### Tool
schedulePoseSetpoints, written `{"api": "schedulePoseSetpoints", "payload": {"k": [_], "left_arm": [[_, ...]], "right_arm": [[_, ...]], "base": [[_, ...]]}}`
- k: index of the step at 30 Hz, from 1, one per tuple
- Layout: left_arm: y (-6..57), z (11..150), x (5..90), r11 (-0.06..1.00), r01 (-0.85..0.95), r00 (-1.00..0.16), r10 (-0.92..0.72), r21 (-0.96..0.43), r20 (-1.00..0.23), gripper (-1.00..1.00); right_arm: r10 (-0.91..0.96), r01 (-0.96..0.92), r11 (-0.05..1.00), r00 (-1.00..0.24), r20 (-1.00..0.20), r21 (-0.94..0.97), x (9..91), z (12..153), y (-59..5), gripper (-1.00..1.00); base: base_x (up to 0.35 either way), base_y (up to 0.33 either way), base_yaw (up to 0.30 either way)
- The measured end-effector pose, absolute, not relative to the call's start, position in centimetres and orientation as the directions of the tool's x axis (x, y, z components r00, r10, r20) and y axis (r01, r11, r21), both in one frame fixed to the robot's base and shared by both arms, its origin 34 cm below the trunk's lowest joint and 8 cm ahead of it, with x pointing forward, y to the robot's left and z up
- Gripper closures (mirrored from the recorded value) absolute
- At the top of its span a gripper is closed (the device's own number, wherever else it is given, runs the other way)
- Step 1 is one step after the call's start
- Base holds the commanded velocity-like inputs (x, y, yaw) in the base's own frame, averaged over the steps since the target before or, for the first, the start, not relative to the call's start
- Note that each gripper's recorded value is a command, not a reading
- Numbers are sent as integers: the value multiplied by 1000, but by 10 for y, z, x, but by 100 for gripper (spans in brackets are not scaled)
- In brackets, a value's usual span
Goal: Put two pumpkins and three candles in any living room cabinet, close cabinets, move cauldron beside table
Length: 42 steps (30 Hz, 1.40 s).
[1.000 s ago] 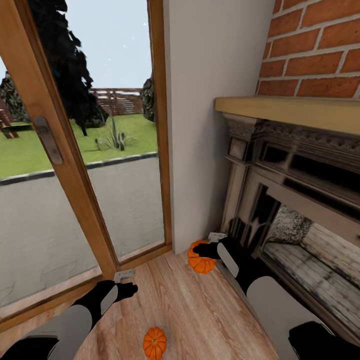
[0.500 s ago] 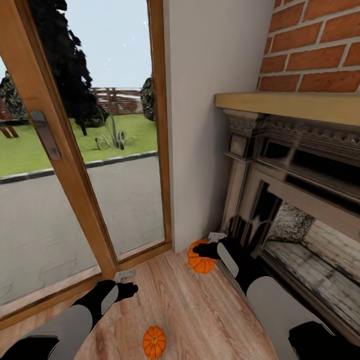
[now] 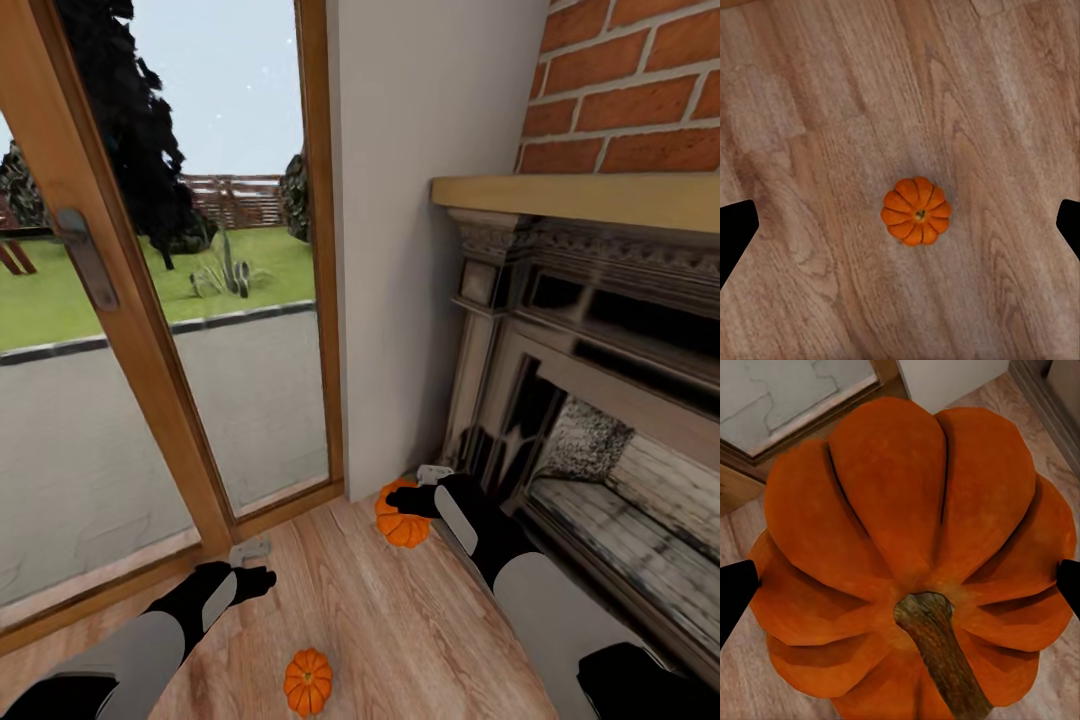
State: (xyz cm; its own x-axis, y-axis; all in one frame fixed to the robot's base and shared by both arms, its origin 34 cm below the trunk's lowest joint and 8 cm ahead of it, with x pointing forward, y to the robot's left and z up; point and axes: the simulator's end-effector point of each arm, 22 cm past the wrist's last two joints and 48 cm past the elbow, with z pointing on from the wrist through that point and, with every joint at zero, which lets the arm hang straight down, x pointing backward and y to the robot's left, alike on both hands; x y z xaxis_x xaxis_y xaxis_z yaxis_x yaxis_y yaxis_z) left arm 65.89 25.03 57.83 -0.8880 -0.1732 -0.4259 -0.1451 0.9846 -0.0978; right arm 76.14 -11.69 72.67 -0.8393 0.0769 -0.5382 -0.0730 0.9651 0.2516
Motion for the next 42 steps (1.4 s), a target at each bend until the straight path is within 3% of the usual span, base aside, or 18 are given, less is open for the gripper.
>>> {"api": "schedulePoseSetpoints", "payload": {"k": [42], "left_arm": [[249,504,655,988,-127,-883,-152,-87,-443,-100]], "right_arm": [[79,-72,965,-839,-539,253,755,651,-117,100]], "base": [[0,0,0]]}}
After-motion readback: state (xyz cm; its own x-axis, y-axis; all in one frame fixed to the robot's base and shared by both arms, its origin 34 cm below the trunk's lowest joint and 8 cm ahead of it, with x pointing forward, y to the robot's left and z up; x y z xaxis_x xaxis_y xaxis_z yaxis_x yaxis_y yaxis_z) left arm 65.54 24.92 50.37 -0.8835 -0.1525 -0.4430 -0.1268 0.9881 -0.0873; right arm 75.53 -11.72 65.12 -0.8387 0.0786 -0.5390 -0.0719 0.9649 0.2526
